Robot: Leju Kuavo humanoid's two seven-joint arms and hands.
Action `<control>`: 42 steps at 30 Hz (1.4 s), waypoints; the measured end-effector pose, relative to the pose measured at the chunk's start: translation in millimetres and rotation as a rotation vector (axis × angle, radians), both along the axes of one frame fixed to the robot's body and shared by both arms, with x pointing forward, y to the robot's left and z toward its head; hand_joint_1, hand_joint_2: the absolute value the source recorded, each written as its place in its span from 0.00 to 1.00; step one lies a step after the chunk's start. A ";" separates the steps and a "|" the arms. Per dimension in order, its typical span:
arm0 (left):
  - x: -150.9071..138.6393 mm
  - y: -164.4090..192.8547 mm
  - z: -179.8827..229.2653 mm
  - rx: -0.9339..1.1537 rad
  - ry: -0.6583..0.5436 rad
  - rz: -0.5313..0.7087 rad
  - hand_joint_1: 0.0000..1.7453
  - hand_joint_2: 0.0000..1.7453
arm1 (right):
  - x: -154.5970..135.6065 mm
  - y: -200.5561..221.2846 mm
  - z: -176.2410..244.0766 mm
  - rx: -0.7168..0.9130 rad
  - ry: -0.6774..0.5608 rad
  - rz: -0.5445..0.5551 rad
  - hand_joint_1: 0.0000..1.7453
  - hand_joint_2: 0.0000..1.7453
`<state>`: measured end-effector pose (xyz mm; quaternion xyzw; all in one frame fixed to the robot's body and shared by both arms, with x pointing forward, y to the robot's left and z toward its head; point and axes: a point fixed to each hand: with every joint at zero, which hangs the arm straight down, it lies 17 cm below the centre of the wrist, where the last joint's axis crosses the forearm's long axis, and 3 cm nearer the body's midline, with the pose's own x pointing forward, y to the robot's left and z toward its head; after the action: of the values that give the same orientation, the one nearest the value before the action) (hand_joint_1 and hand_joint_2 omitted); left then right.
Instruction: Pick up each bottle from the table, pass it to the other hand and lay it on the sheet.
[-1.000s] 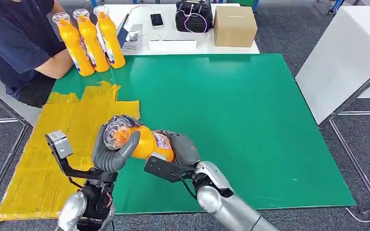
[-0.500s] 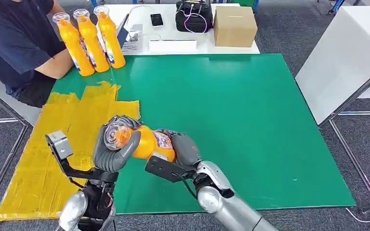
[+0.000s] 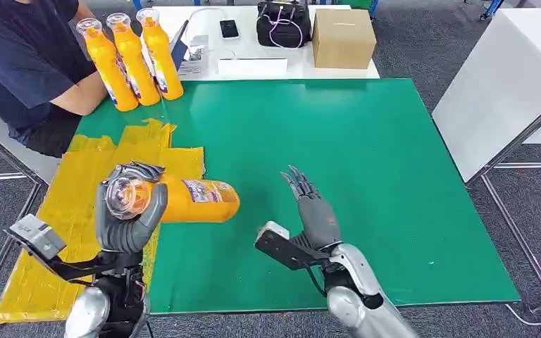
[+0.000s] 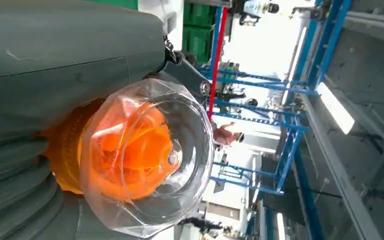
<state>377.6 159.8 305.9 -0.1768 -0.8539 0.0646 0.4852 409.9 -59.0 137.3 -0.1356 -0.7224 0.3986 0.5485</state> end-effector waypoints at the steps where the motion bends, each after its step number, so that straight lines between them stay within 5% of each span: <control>1: -0.8 2.5 0.9 0.000 -0.004 0.007 1.00 1.00 | -0.4 -2.7 2.6 0.003 -0.007 -0.004 0.00 0.00; 9: -14.0 44.3 8.8 0.047 -0.081 0.170 1.00 1.00 | -31.0 -32.1 38.8 0.009 -0.146 -0.016 0.00 0.00; 24: -19.8 62.1 15.0 0.082 -0.118 0.250 1.00 1.00 | -46.6 -44.9 64.1 0.026 -0.209 -0.008 0.00 0.00; 34: -26.5 32.6 6.8 1.088 -0.465 0.850 1.00 1.00 | -108.0 -57.8 138.8 0.167 -0.389 0.043 0.00 0.00; 38: 35.6 17.7 -105.2 1.634 -0.245 0.699 1.00 1.00 | -113.4 -68.9 151.3 0.202 -0.398 0.046 0.00 0.00; 42: 50.3 25.3 -190.0 1.822 -0.121 0.543 1.00 1.00 | -113.1 -72.3 152.2 0.197 -0.398 0.041 0.00 0.00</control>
<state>427.9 185.1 115.9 0.4707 -0.6113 -0.5246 0.3599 296.8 -131.3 289.5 -0.1428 -0.8545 0.3025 0.3975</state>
